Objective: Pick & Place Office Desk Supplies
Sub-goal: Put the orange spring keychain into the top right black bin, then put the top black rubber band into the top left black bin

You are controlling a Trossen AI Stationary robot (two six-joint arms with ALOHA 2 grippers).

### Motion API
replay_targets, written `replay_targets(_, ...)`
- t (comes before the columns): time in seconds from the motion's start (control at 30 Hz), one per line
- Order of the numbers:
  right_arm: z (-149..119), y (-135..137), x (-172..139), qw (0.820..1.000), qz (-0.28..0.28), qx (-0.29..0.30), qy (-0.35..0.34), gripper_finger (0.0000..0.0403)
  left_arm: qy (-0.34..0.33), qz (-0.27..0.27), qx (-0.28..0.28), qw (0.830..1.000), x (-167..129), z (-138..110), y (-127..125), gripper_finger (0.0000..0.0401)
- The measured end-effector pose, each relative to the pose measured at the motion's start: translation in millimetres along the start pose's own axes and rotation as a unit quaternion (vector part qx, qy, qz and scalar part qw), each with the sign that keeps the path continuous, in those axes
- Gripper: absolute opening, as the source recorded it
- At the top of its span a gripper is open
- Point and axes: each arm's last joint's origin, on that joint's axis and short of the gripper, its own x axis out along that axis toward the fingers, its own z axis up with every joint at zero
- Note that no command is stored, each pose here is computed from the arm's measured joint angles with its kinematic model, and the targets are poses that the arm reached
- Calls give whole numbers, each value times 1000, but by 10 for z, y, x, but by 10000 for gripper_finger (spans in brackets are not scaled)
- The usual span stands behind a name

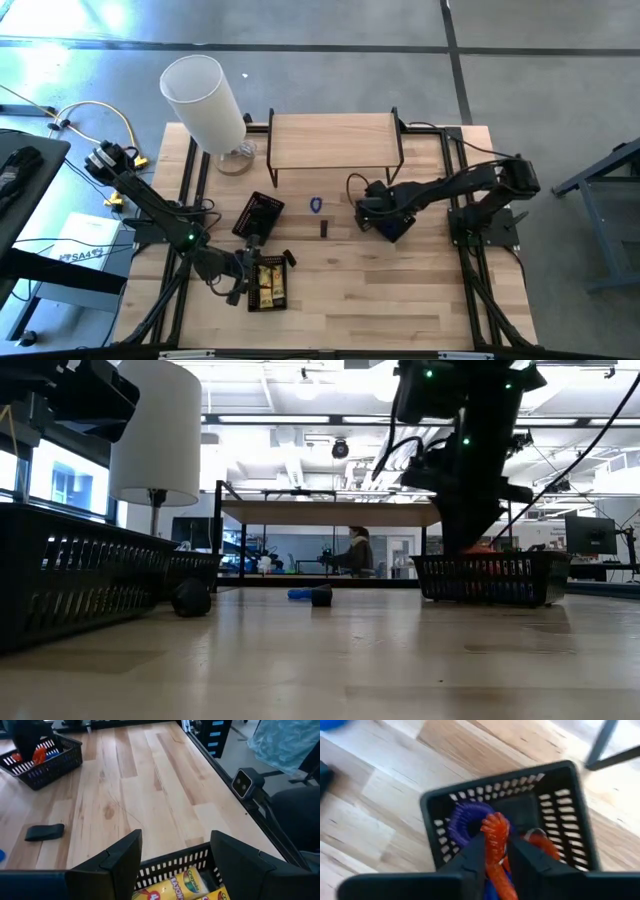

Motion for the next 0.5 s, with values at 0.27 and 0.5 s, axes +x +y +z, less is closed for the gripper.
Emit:
replay_targets(0.27,-6,1,6,1000,-1,-20,1,156,-3,1,-3,1000,3,6,5,227)
replay_targets(0.5,40,-61,-152,999,-12,-20,-26,180,-2,1,-3,1000,3,4,6,227)
